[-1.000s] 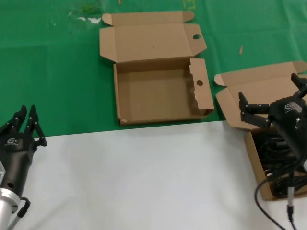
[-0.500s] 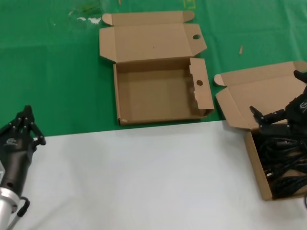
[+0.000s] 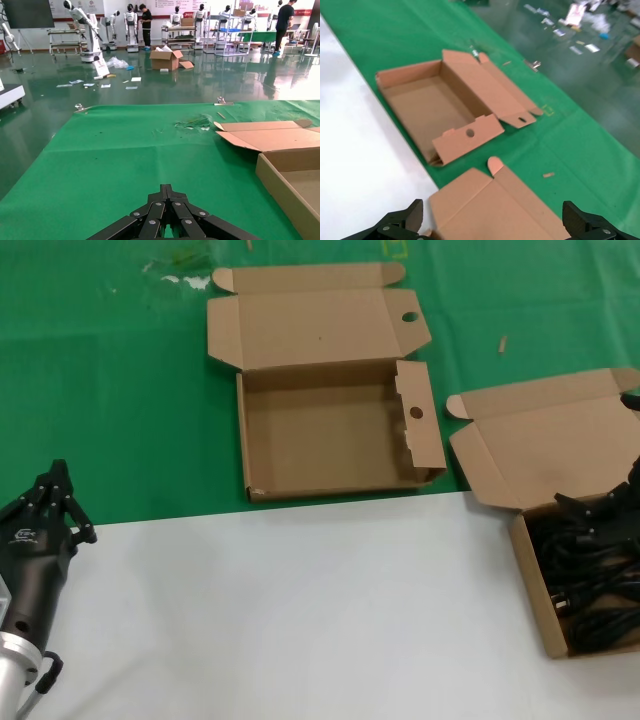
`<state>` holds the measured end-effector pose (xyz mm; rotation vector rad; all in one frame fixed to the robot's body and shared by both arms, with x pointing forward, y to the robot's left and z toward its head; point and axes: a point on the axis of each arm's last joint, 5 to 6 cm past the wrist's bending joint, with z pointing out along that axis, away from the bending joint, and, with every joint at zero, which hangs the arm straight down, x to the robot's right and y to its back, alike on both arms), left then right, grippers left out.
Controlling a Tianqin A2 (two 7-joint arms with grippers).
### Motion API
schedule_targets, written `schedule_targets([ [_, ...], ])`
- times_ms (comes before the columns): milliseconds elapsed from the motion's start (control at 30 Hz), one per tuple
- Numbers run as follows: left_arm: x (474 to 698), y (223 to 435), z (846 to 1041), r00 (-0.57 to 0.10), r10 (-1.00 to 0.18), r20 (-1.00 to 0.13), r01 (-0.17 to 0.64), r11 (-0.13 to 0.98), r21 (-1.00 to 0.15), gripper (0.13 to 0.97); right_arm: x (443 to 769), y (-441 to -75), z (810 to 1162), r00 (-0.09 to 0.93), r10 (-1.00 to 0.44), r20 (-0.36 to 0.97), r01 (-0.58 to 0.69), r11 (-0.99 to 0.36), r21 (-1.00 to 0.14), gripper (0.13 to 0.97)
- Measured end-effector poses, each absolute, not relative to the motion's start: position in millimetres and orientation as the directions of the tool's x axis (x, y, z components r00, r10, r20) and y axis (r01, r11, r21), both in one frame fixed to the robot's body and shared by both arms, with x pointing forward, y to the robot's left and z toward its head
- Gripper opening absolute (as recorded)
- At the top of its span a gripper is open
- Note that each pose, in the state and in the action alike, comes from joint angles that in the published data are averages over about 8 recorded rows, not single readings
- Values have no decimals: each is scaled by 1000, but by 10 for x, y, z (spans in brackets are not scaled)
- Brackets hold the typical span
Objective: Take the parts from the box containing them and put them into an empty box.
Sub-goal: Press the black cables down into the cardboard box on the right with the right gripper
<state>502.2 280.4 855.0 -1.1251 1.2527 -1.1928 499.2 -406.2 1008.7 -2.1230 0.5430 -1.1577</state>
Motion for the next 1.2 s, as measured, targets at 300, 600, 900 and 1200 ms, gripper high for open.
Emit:
schedule_targets([
  [300,5022,2804,8550,-35,-997,-71,22,70,-997,140,4989,-4136,10233,589,-555,587,-90,-767,-635,965],
  [600,5022,2804,8550,-35,-997,-71,22,70,-997,140,4950,-4191,10242,627,-511,588,-105,-803,-586,965],
  [900,5022,2804,8550,-35,-997,-71,22,70,-997,140,4878,-4226,10247,663,-476,577,-116,-827,-549,965],
  [1200,5022,2804,8550,-35,-997,-71,22,70,-997,140,4796,-4278,10208,718,-414,560,-114,-863,-492,965],
])
